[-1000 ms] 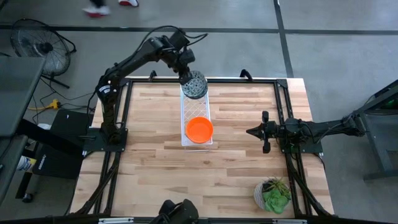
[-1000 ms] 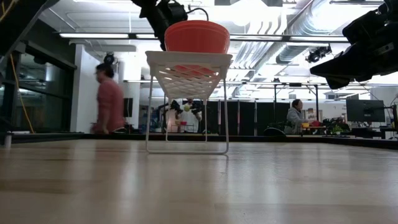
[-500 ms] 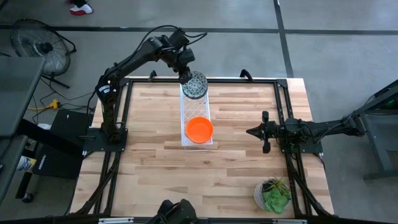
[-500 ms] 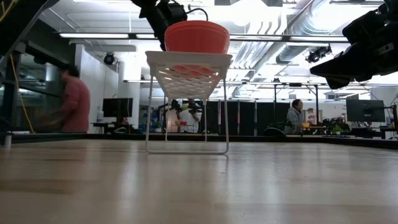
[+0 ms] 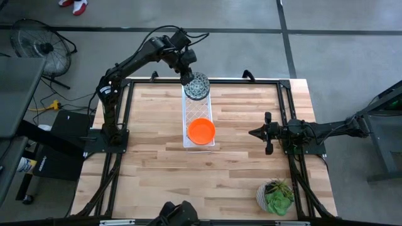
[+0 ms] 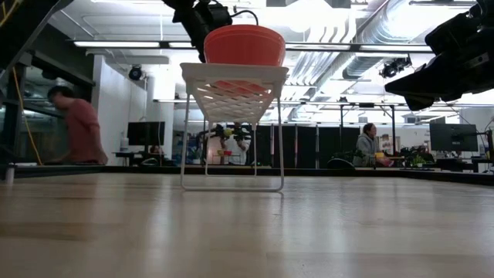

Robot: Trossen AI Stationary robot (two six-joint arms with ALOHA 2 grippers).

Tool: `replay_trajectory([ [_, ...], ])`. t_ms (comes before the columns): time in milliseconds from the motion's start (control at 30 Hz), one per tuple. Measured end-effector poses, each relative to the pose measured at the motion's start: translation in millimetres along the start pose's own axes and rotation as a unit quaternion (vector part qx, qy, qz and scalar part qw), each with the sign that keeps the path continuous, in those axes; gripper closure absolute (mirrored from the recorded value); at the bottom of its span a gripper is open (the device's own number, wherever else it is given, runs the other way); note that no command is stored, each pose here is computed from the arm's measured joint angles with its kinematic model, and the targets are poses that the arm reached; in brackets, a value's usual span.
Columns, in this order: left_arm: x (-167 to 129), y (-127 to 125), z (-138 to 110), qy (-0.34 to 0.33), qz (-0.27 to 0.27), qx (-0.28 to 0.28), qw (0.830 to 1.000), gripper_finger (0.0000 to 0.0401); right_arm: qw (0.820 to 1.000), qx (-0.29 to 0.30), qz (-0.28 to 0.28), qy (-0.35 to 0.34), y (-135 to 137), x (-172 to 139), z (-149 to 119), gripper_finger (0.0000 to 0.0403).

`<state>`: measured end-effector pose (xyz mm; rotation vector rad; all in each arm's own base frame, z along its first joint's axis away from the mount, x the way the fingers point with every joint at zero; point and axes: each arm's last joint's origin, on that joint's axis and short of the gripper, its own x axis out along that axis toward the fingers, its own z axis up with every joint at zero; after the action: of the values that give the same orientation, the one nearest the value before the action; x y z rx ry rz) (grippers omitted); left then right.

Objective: Pick & Place Mini bowls
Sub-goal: Stack the white bowl on the white bowls on the shelf

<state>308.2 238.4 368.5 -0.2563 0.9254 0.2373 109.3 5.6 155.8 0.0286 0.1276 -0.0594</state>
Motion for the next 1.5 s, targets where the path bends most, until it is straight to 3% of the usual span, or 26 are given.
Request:
replay_trajectory([
  [400, 0, 0, -1, 0.007, -0.002, 0.027, 1.0, 0.0353, 1.0, 0.0, 0.0, 0.0, 0, 0, 0, 0.0402],
  [633, 0, 0, -2, 0.013, 0.004, 0.036, 0.999, 0.0393, 1.0, 0.0, 0.0, 0.0, 0, 0, 0, 0.0402],
  [900, 0, -1, -2, 0.008, 0.0, 0.043, 0.999, 0.035, 1.0, 0.0, 0.0, 0.0, 0, 0, 0, 0.0402],
  [1133, -4, -1, 0, 0.005, -0.001, 0.052, 0.999, 0.0345, 1.0, 0.0, 0.0, 0.0, 0, 0, 0, 0.0402],
  [1500, -57, -20, 21, -0.033, 0.103, 0.135, 0.985, 0.0344, 1.0, 0.0, 0.0, 0.0, 0, 0, 0, 0.0402],
])
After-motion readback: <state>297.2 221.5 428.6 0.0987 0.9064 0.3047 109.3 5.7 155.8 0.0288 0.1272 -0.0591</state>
